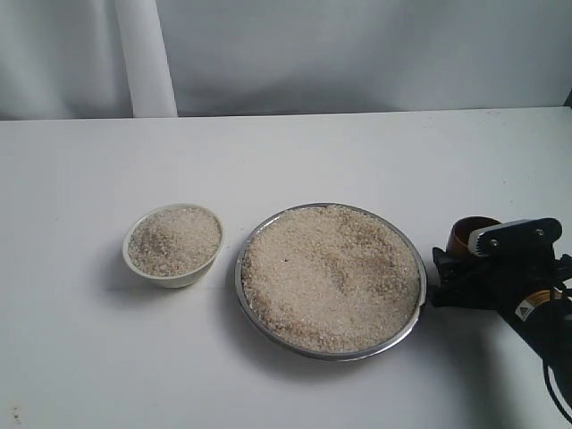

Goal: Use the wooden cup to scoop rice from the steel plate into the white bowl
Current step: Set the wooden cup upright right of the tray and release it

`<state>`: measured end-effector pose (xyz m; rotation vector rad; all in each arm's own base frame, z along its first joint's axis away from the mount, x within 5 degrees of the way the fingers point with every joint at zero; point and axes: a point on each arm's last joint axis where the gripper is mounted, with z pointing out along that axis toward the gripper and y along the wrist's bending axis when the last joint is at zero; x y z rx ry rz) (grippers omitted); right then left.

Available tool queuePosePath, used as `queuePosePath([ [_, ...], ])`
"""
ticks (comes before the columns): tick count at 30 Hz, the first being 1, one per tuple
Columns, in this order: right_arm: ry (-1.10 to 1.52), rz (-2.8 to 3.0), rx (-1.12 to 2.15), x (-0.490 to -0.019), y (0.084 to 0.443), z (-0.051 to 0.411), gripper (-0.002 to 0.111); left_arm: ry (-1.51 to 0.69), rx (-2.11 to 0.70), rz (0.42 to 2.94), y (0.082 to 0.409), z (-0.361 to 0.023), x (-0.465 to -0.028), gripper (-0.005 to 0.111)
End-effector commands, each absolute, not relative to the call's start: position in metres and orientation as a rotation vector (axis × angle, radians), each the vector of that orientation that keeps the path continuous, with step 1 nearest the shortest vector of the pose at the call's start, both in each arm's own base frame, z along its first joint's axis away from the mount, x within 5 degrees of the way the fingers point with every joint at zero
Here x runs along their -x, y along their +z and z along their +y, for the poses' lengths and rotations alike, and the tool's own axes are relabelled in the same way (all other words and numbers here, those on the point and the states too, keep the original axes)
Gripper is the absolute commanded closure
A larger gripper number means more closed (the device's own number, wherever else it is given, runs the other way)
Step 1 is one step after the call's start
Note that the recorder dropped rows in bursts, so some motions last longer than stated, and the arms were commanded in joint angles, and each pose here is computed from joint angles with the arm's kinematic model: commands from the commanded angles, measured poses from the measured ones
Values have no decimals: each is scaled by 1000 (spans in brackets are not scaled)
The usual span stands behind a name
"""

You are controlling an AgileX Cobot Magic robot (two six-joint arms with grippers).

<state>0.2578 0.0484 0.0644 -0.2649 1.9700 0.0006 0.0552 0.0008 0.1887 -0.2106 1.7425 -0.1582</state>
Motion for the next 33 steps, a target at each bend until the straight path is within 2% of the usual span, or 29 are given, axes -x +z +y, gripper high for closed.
queuePosePath([
  [1, 33, 1936, 271, -260, 68, 51, 47, -169, 210, 1740, 189, 0, -55, 107],
  [3, 43, 1939, 256, -260, 68, 51, 29, -169, 210, 1740, 189, 0, -55, 107],
  [5, 39, 1939, 250, -260, 68, 51, 18, -169, 210, 1740, 189, 0, -55, 107],
  [14, 23, 1896, 228, -259, 83, 49, 18, -169, 210, 1740, 189, 0, -55, 107],
  [23, 33, 1678, 226, -238, 148, 46, 19, -169, 210, 1740, 189, 0, -55, 107],
  [27, 63, 1591, 254, -227, 181, 47, 26, -169, 210, 1740, 189, 0, -55, 107],
  [33, 66, 1611, 262, -204, 216, 43, 60, -169, 210, 1740, 189, 0, -55, 107],
])
